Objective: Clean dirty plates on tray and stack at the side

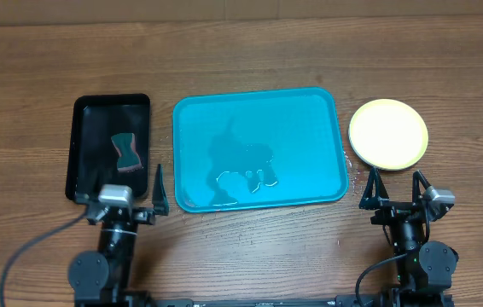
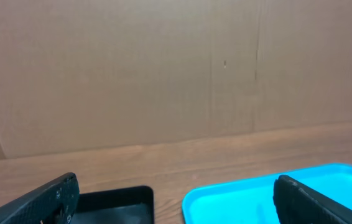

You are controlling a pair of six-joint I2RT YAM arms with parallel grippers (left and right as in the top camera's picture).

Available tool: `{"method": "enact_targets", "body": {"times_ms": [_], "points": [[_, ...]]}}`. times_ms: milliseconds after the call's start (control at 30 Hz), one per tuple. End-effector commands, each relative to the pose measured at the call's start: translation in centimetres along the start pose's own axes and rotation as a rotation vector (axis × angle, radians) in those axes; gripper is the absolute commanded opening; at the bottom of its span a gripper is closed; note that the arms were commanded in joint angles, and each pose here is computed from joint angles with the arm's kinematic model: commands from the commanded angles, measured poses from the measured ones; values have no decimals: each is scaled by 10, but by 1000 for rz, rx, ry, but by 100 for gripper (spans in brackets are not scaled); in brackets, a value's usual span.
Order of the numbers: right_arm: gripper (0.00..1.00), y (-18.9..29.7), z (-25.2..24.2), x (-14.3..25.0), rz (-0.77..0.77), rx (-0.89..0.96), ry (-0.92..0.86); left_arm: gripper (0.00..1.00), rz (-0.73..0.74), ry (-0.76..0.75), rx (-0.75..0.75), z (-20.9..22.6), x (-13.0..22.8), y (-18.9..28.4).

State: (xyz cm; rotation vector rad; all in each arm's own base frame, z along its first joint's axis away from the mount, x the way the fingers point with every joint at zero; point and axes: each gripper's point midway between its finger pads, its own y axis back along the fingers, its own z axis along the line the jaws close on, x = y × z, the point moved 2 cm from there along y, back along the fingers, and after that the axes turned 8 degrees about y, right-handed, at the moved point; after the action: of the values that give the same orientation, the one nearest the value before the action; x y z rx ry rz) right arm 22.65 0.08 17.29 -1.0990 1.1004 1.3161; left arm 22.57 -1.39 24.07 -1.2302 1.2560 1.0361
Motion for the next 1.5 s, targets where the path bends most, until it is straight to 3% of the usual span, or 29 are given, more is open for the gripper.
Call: {"method": "enact_targets", "body": {"times_ms": [0,100,200,1467], "points": [[100,0,0,2,-5,0,16,100,-14,-66,9,0,21,5],[100,0,0,2,-5,0,16,99,10,-64,-7,4,46,5],[100,0,0,2,-5,-1,16,100,163,-49,-22,8,83,7],[100,0,0,2,-5,0,16,100,155,-30,-35,10,82,7]]}}
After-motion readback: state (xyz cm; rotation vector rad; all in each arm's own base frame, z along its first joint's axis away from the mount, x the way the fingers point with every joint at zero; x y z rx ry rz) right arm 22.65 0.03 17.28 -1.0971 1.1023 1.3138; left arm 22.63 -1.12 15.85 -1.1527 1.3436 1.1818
